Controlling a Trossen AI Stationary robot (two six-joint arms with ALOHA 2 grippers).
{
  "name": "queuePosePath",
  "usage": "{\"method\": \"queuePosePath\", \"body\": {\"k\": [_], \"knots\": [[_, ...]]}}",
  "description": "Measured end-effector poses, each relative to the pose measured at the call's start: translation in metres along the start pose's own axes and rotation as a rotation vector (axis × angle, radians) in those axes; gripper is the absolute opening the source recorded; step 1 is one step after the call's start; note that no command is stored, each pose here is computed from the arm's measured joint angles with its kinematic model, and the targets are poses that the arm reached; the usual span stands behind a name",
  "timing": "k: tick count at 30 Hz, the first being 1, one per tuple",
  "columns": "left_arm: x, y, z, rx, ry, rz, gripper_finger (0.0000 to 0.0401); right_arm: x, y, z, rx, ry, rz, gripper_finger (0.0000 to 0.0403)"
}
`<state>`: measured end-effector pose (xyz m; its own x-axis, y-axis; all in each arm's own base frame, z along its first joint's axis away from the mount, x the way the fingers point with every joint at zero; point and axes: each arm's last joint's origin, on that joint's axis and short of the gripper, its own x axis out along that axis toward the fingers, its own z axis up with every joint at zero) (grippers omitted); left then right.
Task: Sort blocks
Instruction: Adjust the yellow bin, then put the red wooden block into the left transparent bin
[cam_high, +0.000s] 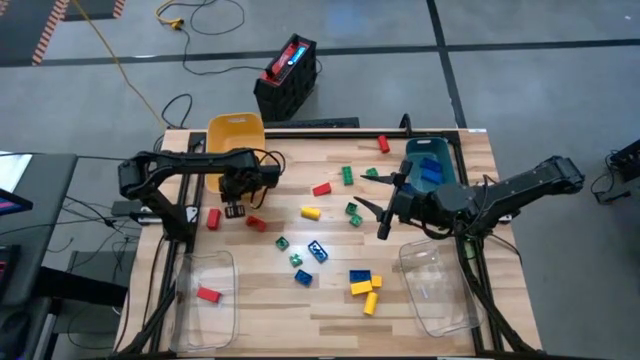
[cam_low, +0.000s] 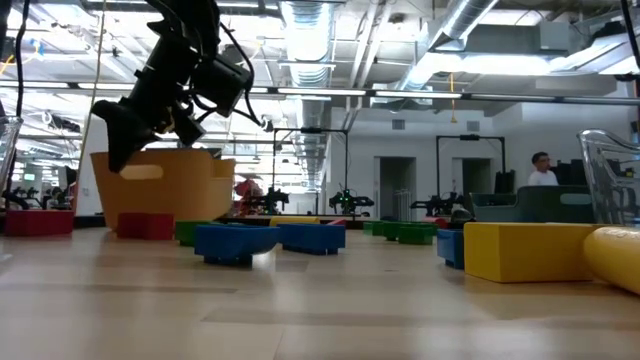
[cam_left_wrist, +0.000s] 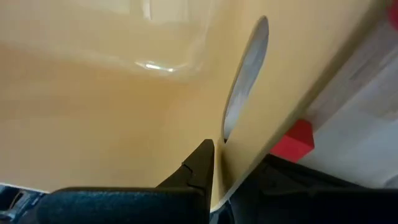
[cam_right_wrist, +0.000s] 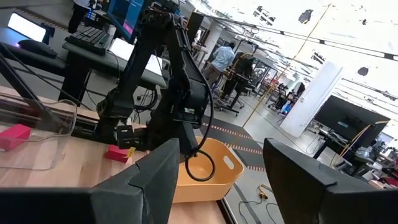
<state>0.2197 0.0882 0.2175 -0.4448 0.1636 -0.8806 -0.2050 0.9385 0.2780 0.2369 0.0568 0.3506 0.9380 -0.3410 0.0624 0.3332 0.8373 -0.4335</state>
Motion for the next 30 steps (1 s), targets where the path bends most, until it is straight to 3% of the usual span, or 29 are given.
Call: {"method": "queuePosePath", "body": {"k": [11,22,27,30], "knots": [[-0.005,0.003,-0.010,0.010,-0.002,0.035,0.0034,0.000,0.000,0.000,0.002,0.000,0.000,0.0249],[-0.018,0.007,-0.030,-0.052,-0.098,0.036,0.0151,0.000,0.000,0.001,0.009,-0.007,-0.004,0.0249],[-0.018,0.006,-0.032,-0.031,-0.077,0.036,0.0166,0.000,-0.001,0.001,0.011,-0.010,-0.006,0.0249],[-0.018,0.005,-0.033,-0.040,-0.073,-0.018,0.0165,0.000,-0.001,0.001,0.011,-0.010,-0.005,0.0249]]}}
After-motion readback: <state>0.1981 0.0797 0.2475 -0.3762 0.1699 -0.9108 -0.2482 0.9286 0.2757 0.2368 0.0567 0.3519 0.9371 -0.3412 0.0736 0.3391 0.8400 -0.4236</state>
